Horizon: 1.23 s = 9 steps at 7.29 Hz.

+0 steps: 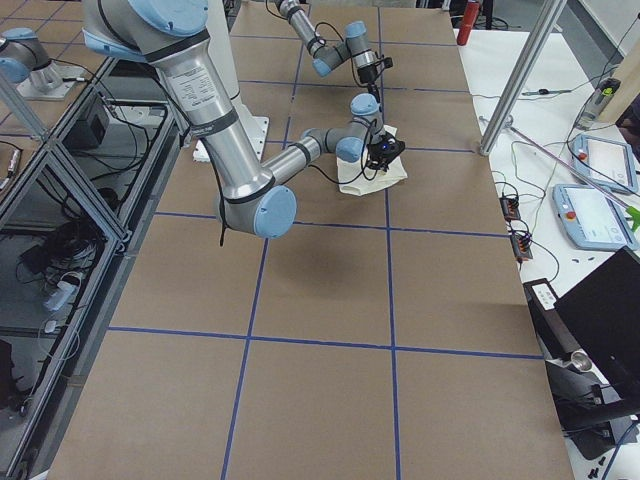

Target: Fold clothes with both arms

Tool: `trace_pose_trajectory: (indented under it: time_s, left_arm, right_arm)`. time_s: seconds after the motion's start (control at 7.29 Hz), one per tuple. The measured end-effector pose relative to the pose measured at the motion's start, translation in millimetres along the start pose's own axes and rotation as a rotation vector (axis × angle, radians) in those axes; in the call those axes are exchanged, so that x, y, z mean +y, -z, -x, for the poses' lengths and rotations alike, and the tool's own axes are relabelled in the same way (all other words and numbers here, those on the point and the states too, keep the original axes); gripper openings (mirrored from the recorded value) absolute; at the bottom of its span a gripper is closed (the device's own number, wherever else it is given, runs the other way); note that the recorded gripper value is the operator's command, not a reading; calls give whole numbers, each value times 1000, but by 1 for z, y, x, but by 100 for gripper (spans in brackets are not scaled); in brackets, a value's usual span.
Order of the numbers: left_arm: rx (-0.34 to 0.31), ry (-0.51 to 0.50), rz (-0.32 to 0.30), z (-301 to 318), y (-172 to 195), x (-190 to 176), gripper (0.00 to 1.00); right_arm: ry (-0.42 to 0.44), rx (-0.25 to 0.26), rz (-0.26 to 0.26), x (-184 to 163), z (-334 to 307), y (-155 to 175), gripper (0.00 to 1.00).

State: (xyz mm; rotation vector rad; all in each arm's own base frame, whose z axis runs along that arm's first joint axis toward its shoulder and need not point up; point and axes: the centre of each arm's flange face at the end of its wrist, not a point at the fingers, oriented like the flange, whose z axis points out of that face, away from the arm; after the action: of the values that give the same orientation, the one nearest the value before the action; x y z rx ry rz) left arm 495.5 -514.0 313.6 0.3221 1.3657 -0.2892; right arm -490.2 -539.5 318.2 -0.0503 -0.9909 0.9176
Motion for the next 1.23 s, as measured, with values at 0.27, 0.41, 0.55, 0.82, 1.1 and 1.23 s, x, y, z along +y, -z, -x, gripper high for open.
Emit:
trace_pose_trajectory:
  time_s: [0.27, 0.41, 0.55, 0.82, 1.1, 1.23]
  left_arm:
    - [9, -5, 30, -4, -6, 19, 0]
    - [16, -10, 49, -9, -10, 32, 0]
    - [24, -15, 73, -13, -15, 48, 0]
    - [49, -27, 117, -19, -22, 79, 0]
    - [99, -48, 169, -19, -21, 101, 0]
    - [131, -73, 217, -15, -20, 110, 0]
  right_arm:
    - [-1, -2, 0, 0, 1, 1, 0]
    - [-1, -2, 0, 0, 2, 1, 0]
    - [-1, -3, 0, 0, 2, 1, 0]
    - [-1, -4, 0, 0, 3, 2, 0]
    - [-1, -6, 0, 1, 4, 2, 0]
    - [-1, -6, 0, 2, 4, 2, 0]
